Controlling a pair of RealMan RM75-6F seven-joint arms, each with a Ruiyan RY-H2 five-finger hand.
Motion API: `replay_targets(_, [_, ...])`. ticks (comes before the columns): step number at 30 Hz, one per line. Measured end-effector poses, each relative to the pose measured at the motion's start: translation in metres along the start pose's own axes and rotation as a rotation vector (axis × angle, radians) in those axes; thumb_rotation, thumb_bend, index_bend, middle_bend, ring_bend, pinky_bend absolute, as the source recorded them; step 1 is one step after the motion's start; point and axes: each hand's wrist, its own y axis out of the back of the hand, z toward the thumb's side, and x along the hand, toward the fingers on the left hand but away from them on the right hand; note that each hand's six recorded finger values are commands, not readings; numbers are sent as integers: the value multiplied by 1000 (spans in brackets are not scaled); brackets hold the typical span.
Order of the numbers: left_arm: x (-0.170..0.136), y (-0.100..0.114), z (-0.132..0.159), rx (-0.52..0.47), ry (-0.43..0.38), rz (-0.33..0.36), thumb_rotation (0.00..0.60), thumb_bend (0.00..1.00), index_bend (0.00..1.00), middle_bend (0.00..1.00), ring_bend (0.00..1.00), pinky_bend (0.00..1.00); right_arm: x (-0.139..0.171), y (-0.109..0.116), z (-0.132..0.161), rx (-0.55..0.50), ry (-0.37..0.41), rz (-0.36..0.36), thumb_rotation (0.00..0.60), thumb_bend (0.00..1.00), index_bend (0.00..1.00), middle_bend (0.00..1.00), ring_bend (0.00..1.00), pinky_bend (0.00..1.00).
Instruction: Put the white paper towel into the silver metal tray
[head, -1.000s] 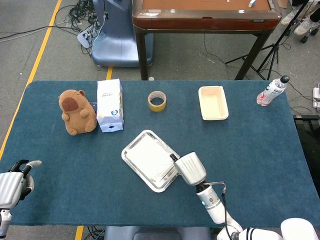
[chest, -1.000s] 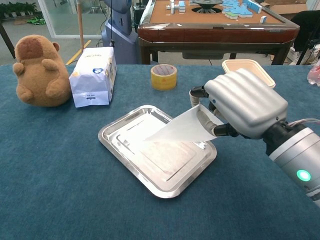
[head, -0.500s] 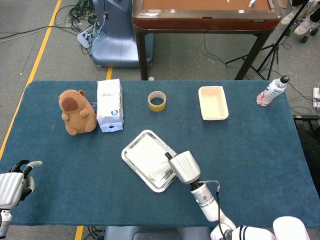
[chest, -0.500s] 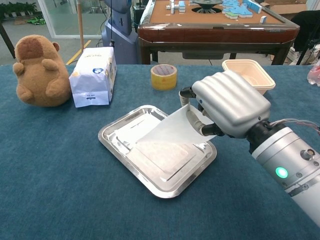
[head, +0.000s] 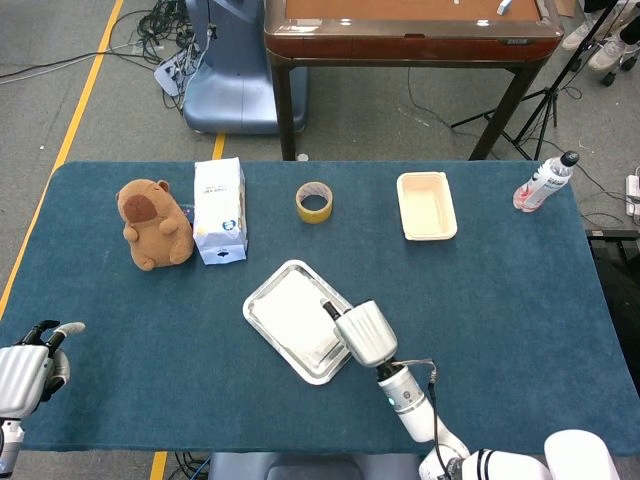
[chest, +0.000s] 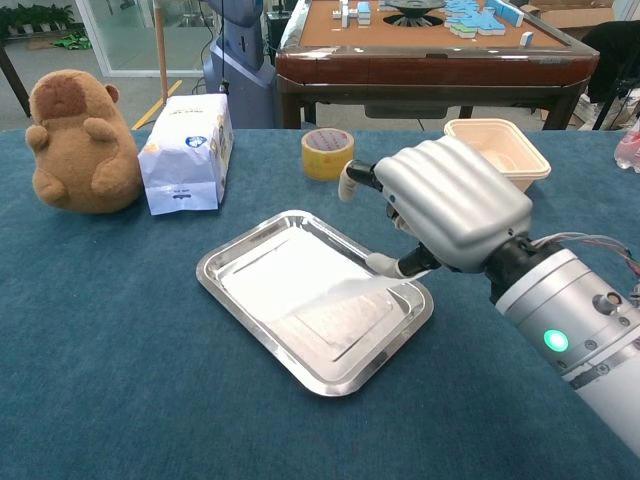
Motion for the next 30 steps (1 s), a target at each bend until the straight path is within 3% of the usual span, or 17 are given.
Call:
replay_targets(5, [0, 0, 0, -1, 0, -1, 600, 0, 311, 285, 230, 426, 0, 1, 2, -9, 3, -5, 600, 40, 283, 1000, 1000, 1000])
replay_targets(13, [0, 0, 0, -1, 0, 0, 600, 0, 311, 285, 230, 427, 2, 4, 2, -18, 13, -3, 600, 35, 279, 1000, 1000, 1000])
replay_targets(19, [0, 0, 0, -1, 1, -2, 600, 0, 311, 285, 230, 427, 7, 3, -1, -15, 26, 39, 600, 59, 299, 1000, 1000, 1000])
replay_targets(21, [0, 0, 0, -1, 1, -2, 600, 0, 311, 285, 230, 427, 10, 1, -2, -18, 31, 70, 600, 127, 304, 1000, 1000, 1000])
replay_targets(24, [0, 0, 0, -1, 3, 0, 600, 0, 311, 285, 230, 427, 13, -2, -5, -25, 37, 125, 600, 310, 306, 1000, 1000, 1000])
replay_targets(30, [0, -1, -1, 0, 5, -3, 600, 0, 311, 285, 230, 427, 20, 0, -13, -17, 49, 222, 600, 758, 306, 1000, 1000, 1000])
